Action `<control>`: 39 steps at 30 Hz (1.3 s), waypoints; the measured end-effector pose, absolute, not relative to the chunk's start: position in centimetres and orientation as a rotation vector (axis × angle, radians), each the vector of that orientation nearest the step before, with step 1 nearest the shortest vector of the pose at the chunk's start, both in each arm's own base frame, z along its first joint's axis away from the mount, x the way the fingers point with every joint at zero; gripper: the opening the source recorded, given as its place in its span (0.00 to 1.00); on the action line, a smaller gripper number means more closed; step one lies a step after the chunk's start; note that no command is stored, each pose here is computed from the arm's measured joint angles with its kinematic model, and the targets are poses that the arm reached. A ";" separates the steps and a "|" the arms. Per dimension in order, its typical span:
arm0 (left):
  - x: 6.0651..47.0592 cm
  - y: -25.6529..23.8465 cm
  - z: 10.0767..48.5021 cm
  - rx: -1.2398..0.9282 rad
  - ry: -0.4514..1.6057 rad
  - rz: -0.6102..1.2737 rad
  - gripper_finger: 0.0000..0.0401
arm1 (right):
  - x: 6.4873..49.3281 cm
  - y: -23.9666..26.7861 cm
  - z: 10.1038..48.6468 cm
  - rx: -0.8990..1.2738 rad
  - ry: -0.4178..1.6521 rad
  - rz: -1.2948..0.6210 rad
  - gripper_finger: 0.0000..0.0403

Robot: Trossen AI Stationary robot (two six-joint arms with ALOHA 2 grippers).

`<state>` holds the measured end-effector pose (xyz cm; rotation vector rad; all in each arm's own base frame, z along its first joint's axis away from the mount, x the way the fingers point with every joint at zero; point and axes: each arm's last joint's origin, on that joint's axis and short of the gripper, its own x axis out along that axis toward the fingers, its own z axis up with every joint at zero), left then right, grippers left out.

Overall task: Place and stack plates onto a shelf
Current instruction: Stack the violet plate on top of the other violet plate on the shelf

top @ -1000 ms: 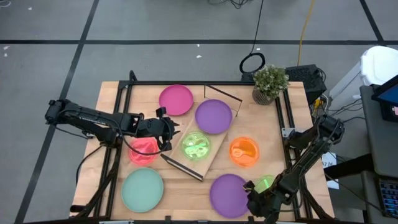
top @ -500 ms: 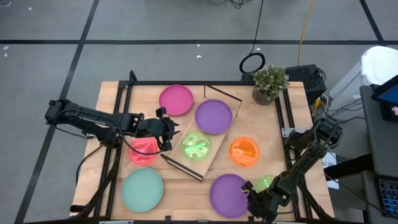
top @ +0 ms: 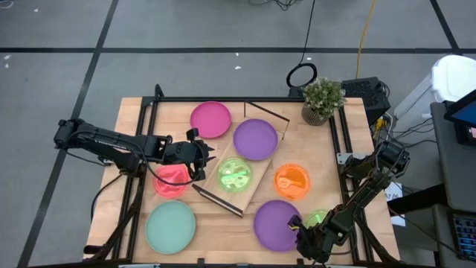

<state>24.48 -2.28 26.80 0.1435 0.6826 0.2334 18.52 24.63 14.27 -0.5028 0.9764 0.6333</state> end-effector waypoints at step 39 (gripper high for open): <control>24.3 -2.3 26.6 0.197 0.714 0.214 0.33 | 19.8 20.6 25.3 -0.697 1.050 0.169 0.00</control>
